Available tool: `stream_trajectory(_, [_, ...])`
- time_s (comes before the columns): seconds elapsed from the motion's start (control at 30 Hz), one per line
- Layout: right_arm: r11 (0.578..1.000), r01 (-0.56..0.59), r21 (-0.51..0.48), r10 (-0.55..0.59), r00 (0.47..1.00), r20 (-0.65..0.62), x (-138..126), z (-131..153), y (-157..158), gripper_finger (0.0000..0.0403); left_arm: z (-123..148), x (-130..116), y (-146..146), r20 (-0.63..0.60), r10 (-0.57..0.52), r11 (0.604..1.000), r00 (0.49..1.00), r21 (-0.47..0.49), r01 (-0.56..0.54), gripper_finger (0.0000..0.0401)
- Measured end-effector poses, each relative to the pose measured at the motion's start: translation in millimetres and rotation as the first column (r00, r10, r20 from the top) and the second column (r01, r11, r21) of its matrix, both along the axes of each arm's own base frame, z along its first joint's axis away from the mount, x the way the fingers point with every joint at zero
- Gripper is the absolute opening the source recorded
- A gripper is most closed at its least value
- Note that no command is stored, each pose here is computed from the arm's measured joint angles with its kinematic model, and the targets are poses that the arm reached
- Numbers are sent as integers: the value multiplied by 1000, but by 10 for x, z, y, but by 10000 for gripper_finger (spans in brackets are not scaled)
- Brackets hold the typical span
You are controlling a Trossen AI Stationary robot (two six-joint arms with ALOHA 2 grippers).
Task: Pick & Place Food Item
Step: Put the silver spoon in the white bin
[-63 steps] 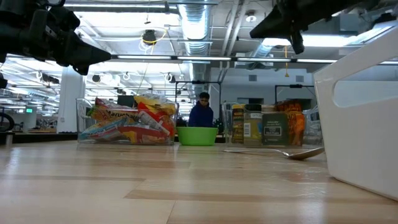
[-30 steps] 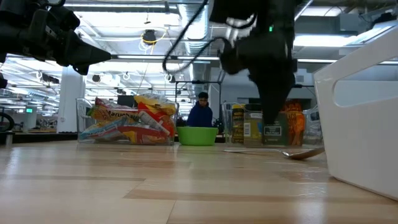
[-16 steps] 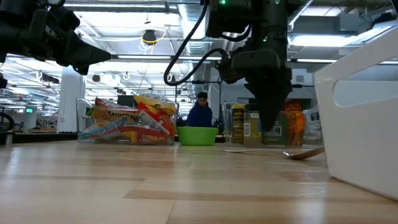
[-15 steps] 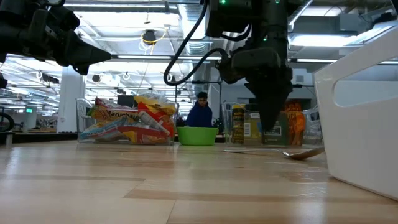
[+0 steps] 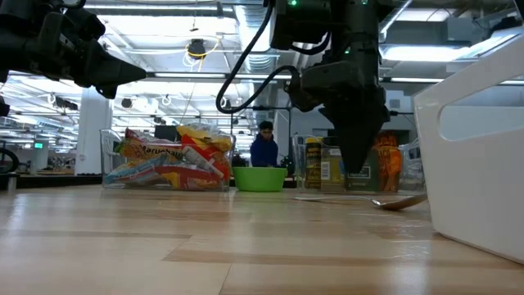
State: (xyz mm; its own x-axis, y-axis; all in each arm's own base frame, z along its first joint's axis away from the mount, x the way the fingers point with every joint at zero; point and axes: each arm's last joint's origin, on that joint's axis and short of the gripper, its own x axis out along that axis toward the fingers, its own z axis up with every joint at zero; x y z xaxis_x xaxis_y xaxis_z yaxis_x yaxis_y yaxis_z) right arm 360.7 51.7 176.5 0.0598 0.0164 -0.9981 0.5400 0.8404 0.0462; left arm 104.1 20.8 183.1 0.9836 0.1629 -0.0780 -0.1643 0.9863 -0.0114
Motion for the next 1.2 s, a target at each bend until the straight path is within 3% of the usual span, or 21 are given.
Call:
stream_trajectory(0.27, [999, 47, 0, -47, 999, 7, 8, 0, -3, 102, 0, 0, 0, 0, 0, 1000, 1000, 0, 0, 1])
stream_trajectory(0.7, [999, 53, 0, -53, 999, 13, -51, -187, -32, 102, 0, 0, 0, 0, 0, 1000, 1000, 0, 0, 1])
stream_trajectory(1.2, [998, 54, -6, -54, 998, 33, -36, -193, -35, 102, 0, 0, 0, 0, 0, 1000, 1000, 0, 0, 1])
